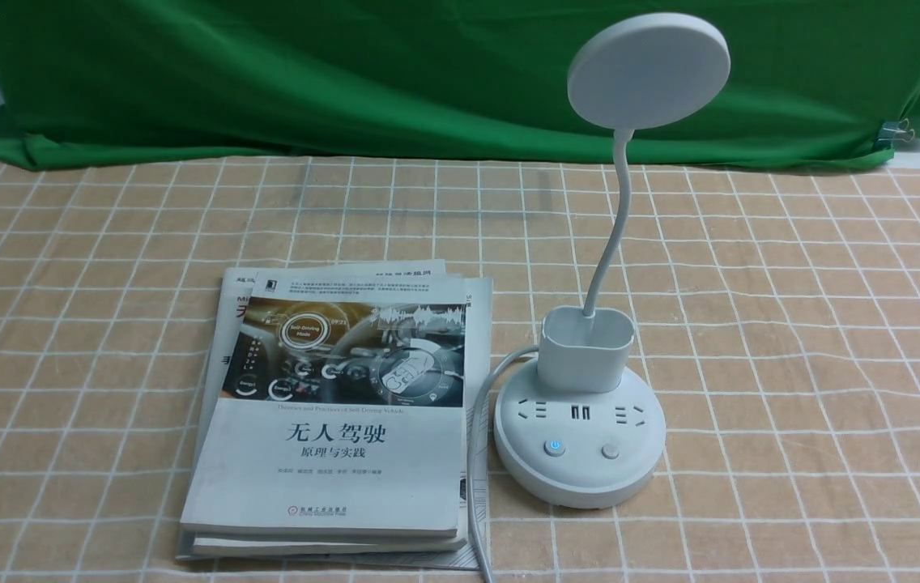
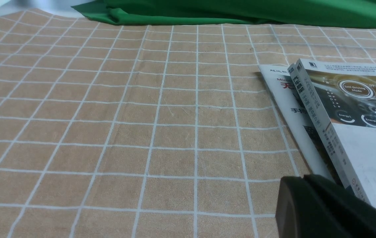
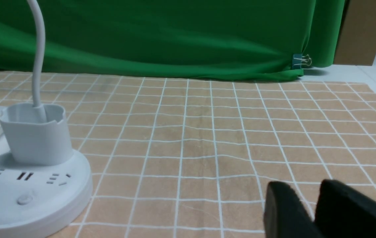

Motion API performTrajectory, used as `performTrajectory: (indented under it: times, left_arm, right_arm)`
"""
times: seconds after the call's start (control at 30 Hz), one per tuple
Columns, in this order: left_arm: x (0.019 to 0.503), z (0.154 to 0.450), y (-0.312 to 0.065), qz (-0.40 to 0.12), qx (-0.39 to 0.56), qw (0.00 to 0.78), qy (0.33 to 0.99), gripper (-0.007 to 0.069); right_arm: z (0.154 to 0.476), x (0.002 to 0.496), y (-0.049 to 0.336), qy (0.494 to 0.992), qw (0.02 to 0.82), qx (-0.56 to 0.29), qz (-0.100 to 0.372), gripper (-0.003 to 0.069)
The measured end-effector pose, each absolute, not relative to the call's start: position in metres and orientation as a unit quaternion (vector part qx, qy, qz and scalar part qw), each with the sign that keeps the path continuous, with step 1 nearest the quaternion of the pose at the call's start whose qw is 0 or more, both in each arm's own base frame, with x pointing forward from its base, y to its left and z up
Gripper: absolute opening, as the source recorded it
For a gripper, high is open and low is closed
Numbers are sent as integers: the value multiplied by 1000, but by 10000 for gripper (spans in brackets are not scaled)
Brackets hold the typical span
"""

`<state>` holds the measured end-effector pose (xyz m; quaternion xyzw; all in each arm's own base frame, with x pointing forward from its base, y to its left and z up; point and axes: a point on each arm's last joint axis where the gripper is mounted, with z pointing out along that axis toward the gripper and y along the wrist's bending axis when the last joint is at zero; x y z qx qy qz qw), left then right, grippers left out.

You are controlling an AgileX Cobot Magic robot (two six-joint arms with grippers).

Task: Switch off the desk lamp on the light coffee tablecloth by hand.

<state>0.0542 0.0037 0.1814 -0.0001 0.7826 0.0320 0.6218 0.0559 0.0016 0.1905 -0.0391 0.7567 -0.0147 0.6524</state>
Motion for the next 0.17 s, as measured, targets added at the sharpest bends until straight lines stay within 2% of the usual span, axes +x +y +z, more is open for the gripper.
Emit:
performTrajectory:
  times: [0.17]
  left_arm:
    - [54, 181, 4, 32, 0, 622, 783, 4]
  right_arm:
    - [190, 56, 2, 757, 652, -39, -15, 190]
